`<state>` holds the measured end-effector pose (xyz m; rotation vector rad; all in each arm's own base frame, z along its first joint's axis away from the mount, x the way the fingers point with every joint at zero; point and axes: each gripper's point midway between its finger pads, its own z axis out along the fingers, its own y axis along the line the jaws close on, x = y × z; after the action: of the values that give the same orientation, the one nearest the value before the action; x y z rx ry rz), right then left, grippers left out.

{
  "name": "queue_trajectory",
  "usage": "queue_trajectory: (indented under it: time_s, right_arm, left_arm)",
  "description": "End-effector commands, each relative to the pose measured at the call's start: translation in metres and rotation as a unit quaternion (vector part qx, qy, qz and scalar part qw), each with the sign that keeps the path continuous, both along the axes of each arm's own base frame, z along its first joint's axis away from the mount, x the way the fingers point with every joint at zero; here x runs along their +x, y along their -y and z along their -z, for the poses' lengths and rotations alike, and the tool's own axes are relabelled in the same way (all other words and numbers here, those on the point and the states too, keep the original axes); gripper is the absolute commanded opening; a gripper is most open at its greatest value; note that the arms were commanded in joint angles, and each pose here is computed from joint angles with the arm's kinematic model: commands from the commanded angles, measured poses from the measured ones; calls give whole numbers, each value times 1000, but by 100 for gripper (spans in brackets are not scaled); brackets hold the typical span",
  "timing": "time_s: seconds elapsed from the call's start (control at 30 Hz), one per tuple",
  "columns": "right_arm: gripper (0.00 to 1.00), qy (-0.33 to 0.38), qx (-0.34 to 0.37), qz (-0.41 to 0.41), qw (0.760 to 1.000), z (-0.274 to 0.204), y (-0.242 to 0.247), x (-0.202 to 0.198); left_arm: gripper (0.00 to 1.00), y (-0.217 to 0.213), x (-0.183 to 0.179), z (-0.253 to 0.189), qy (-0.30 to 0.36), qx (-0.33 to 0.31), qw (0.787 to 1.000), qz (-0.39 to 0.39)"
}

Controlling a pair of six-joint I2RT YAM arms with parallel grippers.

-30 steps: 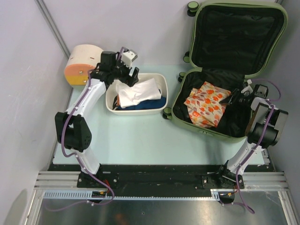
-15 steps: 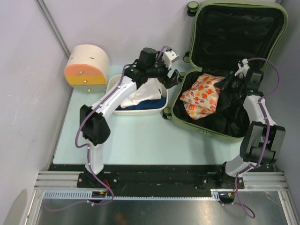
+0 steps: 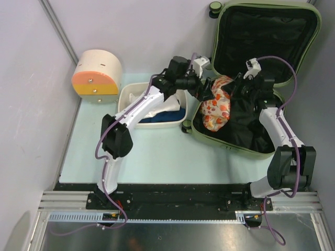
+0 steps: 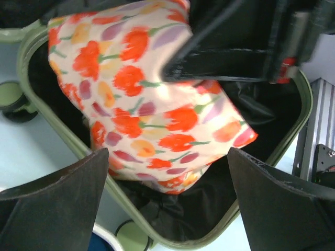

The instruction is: Open, take out, and arrange the luggage

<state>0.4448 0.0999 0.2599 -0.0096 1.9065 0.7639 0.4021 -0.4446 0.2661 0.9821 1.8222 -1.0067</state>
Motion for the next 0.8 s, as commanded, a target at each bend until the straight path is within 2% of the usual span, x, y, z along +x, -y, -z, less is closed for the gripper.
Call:
queue_trajectory:
  time_s: [0.0, 0.17, 0.2, 0.23, 0.37, 0.5, 0.57, 0.67, 0.77]
  right_arm:
    - [0, 33, -36, -142, 989, 4, -54, -32]
    - [0, 118, -161, -257, 946, 16, -90, -52]
    - [0, 108, -175, -275, 939, 25, -96, -60]
    - [0, 129, -203, -301, 923, 29, -107, -66]
    - [0, 142, -245, -349, 893, 45, -133, -81]
    - [0, 150, -258, -366, 882, 53, -149, -84]
    - [0, 149, -259, -369, 880, 56, -153, -85]
    - [0, 143, -259, -383, 875, 63, -156, -90]
    - [0, 153, -278, -414, 853, 71, -164, -101]
  left_arm:
    - [100, -35, 14, -40, -18, -52, 998, -30]
    - [99, -85, 18, -35, -101, -97, 989, -56]
    - [99, -103, 28, -33, -97, -99, 988, -75]
    - [99, -113, 30, -31, -91, -95, 988, -83]
    - [100, -155, 35, -20, -88, -85, 987, -107]
    - [100, -190, 44, -24, -37, -69, 989, -129]
    - [100, -192, 46, -22, -50, -73, 987, -138]
    - [100, -185, 38, -14, -121, -94, 978, -139]
    - [100, -173, 27, -14, -169, -109, 969, -145]
